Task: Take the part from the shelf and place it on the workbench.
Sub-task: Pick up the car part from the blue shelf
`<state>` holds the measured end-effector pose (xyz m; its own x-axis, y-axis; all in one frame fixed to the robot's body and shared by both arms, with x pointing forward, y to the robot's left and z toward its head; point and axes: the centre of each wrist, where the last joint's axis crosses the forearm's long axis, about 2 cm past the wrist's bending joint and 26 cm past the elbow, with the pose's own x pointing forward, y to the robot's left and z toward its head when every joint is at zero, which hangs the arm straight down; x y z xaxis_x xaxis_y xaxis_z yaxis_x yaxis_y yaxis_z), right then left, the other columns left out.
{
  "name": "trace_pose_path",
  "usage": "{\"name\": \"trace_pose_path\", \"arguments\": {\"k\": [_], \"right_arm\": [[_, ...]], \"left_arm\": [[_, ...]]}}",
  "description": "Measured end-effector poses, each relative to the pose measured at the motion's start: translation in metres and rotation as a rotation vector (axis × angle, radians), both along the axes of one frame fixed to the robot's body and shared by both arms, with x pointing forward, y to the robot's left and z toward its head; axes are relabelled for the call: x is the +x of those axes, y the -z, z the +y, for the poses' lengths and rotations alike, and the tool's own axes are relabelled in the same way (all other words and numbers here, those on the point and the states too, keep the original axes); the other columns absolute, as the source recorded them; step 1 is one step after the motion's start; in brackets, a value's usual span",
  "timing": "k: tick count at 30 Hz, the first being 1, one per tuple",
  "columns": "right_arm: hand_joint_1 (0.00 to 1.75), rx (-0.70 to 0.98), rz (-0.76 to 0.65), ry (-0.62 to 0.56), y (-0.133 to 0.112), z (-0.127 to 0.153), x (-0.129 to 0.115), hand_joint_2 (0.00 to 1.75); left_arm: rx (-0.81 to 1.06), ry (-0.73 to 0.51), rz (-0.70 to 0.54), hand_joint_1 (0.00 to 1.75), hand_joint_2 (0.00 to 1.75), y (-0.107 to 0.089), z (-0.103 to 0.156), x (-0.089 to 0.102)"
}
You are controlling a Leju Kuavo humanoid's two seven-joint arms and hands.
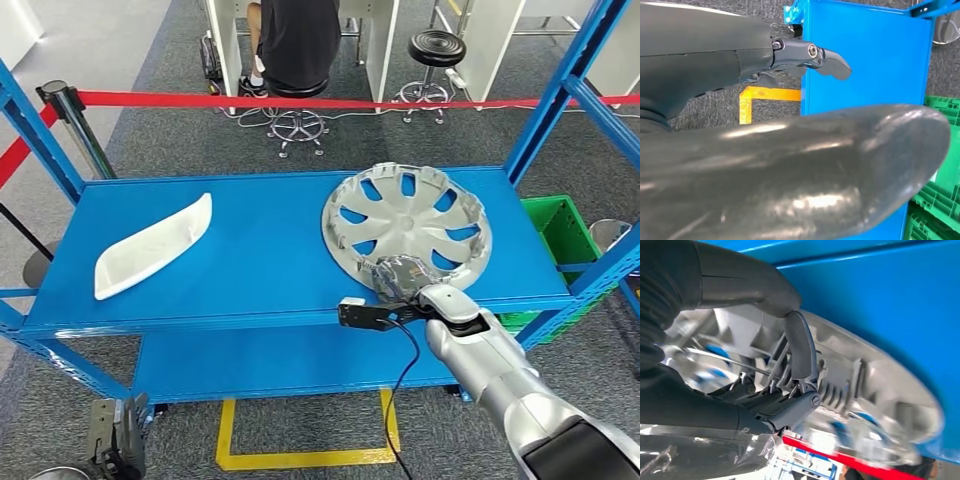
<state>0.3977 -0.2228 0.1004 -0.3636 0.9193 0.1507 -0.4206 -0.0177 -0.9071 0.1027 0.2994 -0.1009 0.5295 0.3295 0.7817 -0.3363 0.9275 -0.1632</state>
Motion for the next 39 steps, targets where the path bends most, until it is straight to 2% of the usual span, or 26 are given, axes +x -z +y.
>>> {"name": "trace_pose_path", "arguments": {"k": [23, 28, 32, 34, 39], "right_arm": [[1.75, -0.006, 0.002, -0.010, -0.001, 0.002, 0.001, 1.75], [1.75, -0.006, -0.003, -0.054, -0.005, 0.007, 0.003, 1.75], [1.75, 0.050, -0.103, -0.140, -0.008, 0.017, -0.003, 1.75], [1.75, 0.087, -0.160, -0.174, -0.012, 0.028, -0.016, 1.75], [1.75, 0.175, -0.345, -0.257, -0.039, 0.046, -0.050, 1.75]], "left_arm": [[-0.001, -0.002, 0.001, 0.00, 0.00, 0.000, 0.000, -0.001], [-0.002, -0.018, -0.002, 0.00, 0.00, 0.000, 0.001, -0.001], [0.000, -0.047, -0.009, 0.00, 0.00, 0.001, 0.003, -0.004], [0.003, -0.064, -0.012, 0.00, 0.00, 0.002, 0.004, -0.008], [0.009, -0.081, -0.010, 0.00, 0.00, 0.003, 0.006, -0.015]]}}
